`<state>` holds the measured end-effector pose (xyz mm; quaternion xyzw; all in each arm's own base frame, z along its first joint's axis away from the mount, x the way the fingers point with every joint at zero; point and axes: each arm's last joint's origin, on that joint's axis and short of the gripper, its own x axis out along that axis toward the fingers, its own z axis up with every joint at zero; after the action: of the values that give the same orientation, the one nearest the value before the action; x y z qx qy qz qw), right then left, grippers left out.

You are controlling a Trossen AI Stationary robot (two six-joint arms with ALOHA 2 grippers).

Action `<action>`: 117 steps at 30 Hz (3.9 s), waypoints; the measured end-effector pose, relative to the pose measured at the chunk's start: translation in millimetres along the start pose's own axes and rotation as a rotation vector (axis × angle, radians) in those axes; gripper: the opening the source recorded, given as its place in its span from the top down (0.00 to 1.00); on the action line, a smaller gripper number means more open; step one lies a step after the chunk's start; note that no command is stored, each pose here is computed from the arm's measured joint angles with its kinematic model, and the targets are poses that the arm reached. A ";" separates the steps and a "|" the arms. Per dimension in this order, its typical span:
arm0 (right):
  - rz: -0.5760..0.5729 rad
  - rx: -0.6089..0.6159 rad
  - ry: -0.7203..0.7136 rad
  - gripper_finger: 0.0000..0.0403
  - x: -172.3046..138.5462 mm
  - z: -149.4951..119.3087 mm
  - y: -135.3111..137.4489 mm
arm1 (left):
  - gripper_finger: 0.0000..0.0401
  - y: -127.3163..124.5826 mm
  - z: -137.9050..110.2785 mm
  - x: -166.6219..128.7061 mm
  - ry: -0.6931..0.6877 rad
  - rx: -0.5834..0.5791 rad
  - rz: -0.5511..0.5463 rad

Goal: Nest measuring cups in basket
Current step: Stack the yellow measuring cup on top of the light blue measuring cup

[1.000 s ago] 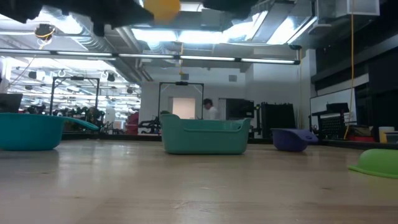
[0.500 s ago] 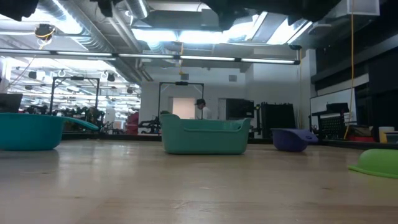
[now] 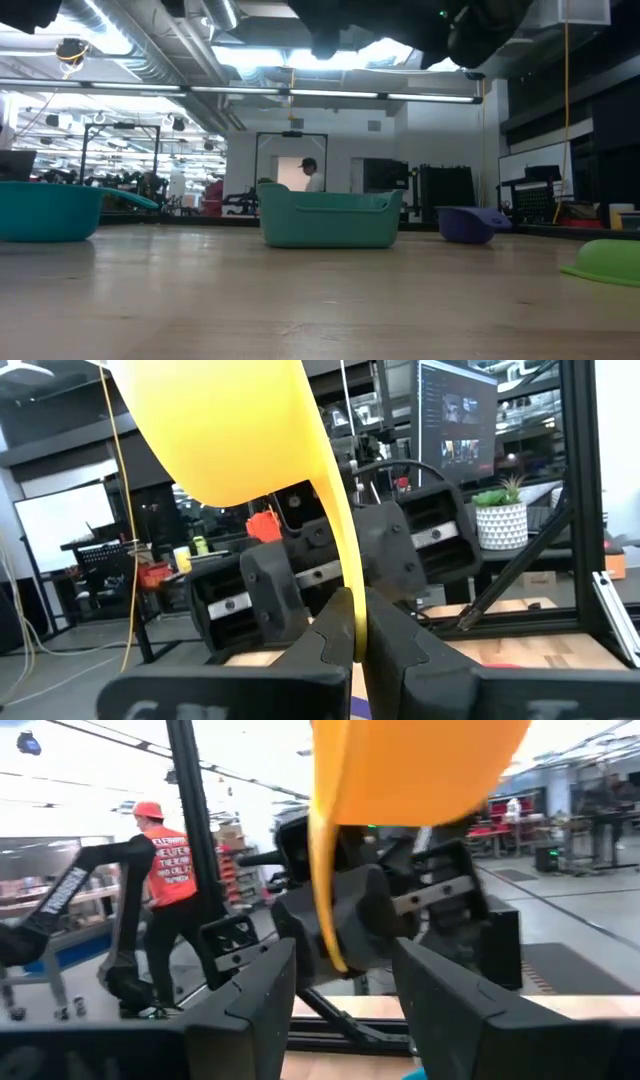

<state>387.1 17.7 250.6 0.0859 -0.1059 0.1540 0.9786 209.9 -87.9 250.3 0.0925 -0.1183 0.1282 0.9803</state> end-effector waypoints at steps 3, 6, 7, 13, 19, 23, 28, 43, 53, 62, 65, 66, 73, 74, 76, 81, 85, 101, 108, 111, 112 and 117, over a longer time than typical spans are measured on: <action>0.023 -0.004 -0.015 0.57 8.8 1.5 1.9 | 1.00 0.0 0.0 0.0 0.000 0.000 -0.001; 0.030 -0.006 -0.027 0.57 15.7 3.1 1.4 | 1.00 -0.1 0.0 0.0 -0.001 0.000 -0.002; 0.031 -0.007 -0.031 0.57 17.3 4.0 1.2 | 1.00 -0.1 0.0 0.0 0.000 0.000 -0.002; 0.034 -0.009 -0.045 0.57 23.1 8.8 0.5 | 1.00 0.0 -0.1 0.0 0.001 0.001 -0.001; 0.035 -0.013 -0.059 0.57 25.6 13.2 0.7 | 1.00 -0.1 -0.2 0.0 0.002 0.002 0.000; 0.036 -0.009 -0.058 0.57 26.4 13.9 1.0 | 1.00 0.0 -0.6 0.1 0.004 0.004 0.000; 0.044 -0.030 -0.050 0.66 27.6 12.3 5.8 | 1.00 2.1 -1.5 1.7 0.008 0.009 0.011; 0.048 -0.038 -0.043 0.98 28.0 11.2 7.4 | 0.94 1.3 -3.2 1.8 0.020 0.022 -0.004; 0.093 0.044 0.050 0.98 26.3 4.6 0.9 | 0.77 -4.6 -7.4 -4.1 0.098 -0.046 0.039; 0.183 0.325 0.348 0.98 15.9 -15.9 -16.3 | 0.70 -13.2 -0.9 -34.8 0.244 -0.101 -0.038; 0.189 0.432 0.452 0.98 10.9 -23.6 -20.7 | 0.70 -10.8 7.8 -44.6 0.244 -0.155 -0.081; 0.184 0.470 0.492 0.98 8.9 -26.8 -21.7 | 0.70 -9.4 11.4 -47.1 0.236 -0.176 -0.089; 0.067 0.697 0.675 0.98 -1.4 -42.5 -25.0 | 0.70 7.7 31.1 -53.9 0.167 -0.267 -0.062; 0.046 0.707 0.680 0.98 -1.9 -43.3 -25.5 | 0.70 10.2 31.8 -53.4 0.166 -0.272 -0.032; 0.013 0.736 0.680 0.98 -2.0 -43.8 -26.1 | 0.70 14.3 30.9 -51.5 0.173 -0.265 0.036; -0.076 0.782 0.658 0.98 -1.6 -43.9 -28.1 | 0.70 20.7 25.9 -46.0 0.194 -0.238 0.130; -0.113 0.798 0.647 0.98 -1.5 -44.0 -28.8 | 0.70 23.9 17.0 -40.9 0.233 -0.220 0.176; -0.145 0.804 0.641 0.98 1.0 -45.8 -22.2 | 0.70 28.5 -24.4 -19.8 0.415 -0.300 0.152; -0.151 0.802 0.639 0.98 1.1 -45.9 -22.1 | 0.70 29.3 -37.7 -12.4 0.461 -0.312 0.171; -0.160 0.802 0.636 0.98 1.1 -46.0 -22.4 | 0.70 32.0 -40.8 -9.8 0.468 -0.307 0.191; -0.169 0.805 0.635 0.98 1.0 -46.1 -22.6 | 0.70 33.0 -41.8 -9.0 0.470 -0.304 0.198; -0.209 0.838 0.621 0.98 1.2 -46.2 -23.1 | 0.70 39.7 -44.4 -5.3 0.475 -0.310 0.223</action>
<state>403.9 5.7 203.2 0.4300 0.2686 0.1027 0.8558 203.3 -42.0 212.6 -0.1045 0.0867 0.2336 0.9628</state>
